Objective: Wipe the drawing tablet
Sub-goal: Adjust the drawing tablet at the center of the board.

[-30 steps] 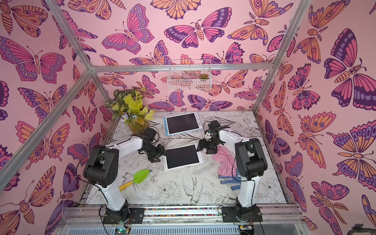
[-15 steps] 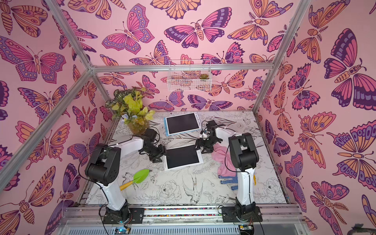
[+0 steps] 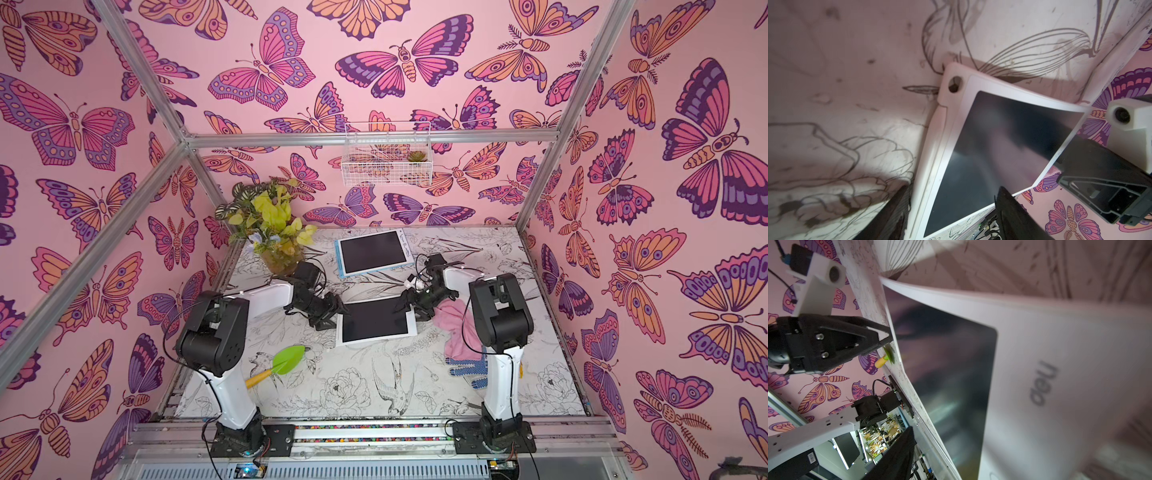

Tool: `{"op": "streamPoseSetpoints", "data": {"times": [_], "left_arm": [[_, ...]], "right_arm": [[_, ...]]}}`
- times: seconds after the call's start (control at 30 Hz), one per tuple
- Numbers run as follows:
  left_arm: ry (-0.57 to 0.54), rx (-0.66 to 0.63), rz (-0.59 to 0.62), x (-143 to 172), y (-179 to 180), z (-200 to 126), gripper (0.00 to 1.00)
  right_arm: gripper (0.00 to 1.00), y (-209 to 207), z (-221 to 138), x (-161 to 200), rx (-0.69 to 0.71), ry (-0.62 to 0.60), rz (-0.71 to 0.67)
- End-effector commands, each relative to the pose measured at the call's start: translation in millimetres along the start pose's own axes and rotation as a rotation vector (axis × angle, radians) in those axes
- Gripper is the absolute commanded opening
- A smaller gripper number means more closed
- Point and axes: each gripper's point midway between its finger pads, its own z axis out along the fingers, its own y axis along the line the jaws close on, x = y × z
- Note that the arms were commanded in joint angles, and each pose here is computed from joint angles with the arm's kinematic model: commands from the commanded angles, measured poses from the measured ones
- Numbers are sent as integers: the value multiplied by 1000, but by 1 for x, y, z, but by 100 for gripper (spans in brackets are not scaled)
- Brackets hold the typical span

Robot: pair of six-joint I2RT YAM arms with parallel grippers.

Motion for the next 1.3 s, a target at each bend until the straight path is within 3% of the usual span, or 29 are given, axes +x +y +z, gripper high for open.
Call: {"op": "streamPoseSetpoints", "data": {"times": [0.0, 0.27, 0.5, 1.27], "left_arm": [[36, -97, -54, 6, 36, 26, 68], [33, -82, -59, 3, 33, 27, 68], [30, -77, -58, 2, 31, 26, 68], [23, -76, -48, 7, 29, 25, 67]], "right_arm": [[64, 45, -18, -3, -118, -69, -70], [58, 67, -36, 2, -151, -134, -80], [38, 82, -52, 5, -151, -166, -90], [8, 79, -63, 20, -95, -178, -80]]}}
